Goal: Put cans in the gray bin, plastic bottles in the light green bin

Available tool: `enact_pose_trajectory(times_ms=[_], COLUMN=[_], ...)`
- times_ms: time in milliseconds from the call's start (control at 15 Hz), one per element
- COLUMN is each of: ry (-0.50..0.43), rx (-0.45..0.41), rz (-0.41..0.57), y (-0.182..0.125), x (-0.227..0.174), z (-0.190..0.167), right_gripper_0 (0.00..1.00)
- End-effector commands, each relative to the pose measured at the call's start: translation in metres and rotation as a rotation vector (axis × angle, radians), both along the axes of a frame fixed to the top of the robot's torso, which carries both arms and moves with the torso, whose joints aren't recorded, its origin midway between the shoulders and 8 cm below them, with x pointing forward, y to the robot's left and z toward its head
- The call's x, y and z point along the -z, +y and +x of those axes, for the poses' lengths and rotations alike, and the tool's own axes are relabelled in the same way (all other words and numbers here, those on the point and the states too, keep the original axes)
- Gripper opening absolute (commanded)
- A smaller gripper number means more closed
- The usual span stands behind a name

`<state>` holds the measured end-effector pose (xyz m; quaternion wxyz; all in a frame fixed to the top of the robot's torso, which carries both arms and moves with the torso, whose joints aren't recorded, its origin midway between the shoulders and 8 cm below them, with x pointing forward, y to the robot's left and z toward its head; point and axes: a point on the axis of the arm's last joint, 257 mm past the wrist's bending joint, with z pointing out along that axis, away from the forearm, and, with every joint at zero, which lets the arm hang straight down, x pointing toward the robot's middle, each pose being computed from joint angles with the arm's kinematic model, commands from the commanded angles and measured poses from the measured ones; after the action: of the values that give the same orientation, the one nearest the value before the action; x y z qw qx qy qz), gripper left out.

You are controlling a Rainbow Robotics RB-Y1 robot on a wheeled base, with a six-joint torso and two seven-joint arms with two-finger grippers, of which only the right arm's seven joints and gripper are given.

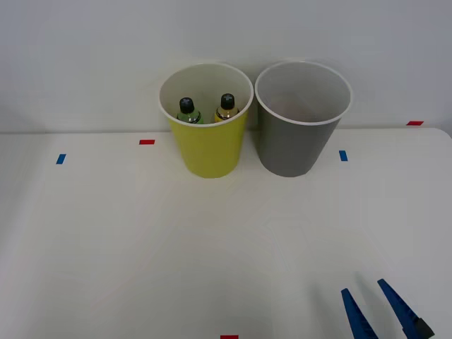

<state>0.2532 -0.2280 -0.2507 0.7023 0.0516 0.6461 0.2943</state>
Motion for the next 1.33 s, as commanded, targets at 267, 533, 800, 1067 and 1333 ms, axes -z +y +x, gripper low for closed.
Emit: enact_pose_trajectory(times_ms=[267, 533, 800, 1067, 1333], ry=[-0.018, -0.088, -0.096, -0.092, -0.072], rx=[-0.033, 0.034, 0.078, 0.090, 0.048], rz=[0.062, -0.047, -0.081, -0.139, -0.199], y=[0.012, 0.011, 0.005, -0.006, -0.004], x=[-0.017, -0.031, -0.031, -0.028, -0.027], z=[-0.016, -0.019, -0.024, -0.024, -0.019], right_gripper_0=[1.00, 1.00, 1.00, 1.00, 1.00])
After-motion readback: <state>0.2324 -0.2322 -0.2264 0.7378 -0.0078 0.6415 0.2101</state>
